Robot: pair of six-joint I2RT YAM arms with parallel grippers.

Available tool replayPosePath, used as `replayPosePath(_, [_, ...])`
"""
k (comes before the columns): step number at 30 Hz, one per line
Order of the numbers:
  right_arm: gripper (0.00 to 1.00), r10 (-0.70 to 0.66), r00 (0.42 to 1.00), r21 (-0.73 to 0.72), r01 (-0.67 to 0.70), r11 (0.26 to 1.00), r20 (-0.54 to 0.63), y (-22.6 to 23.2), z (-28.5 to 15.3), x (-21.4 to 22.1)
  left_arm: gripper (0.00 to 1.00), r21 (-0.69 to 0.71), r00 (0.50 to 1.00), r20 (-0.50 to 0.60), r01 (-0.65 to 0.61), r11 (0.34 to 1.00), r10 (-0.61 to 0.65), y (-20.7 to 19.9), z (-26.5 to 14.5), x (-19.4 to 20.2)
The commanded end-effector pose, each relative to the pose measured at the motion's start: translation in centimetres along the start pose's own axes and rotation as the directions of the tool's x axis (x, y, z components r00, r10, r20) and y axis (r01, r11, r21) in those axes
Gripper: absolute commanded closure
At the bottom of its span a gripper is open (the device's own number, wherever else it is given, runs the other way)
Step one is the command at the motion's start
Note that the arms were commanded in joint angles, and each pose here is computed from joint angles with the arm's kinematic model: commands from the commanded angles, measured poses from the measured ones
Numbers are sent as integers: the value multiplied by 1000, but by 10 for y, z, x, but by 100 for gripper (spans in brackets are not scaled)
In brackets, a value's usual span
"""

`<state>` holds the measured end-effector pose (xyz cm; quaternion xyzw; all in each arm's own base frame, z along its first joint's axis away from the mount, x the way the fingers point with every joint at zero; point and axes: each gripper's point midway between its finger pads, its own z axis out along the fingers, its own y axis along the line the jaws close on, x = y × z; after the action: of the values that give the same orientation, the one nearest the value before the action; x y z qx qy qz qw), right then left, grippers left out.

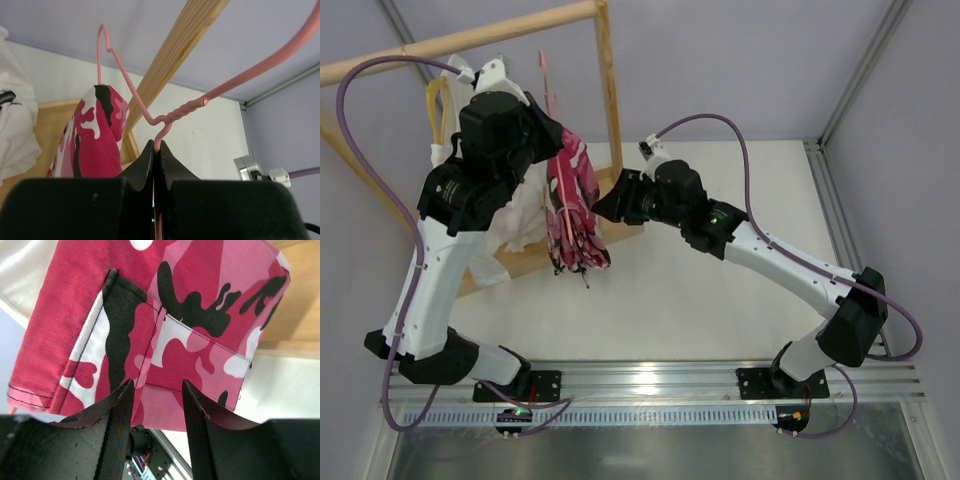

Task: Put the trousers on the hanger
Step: Hang the hanger with trousers onto the clothesline

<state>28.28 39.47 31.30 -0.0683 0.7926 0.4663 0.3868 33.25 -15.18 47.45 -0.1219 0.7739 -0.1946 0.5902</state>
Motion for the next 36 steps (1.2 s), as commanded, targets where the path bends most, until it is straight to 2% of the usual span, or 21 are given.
replayPosePath(1, [53,-27,999,-60,30,998,41,22,2,-20,100,103,973,220,52,993,-73,-22,-13,-76])
replayPosePath(25, [53,-23,1000,-65,22,998,-12,-1,22,-27,100,199,904,404,62,978,-139,-19,19,-159])
replayPosePath(36, [53,-18,999,-57,16,998,-34,-28,23,-20,100,198,928,344,79,977,-145,9,74,-145])
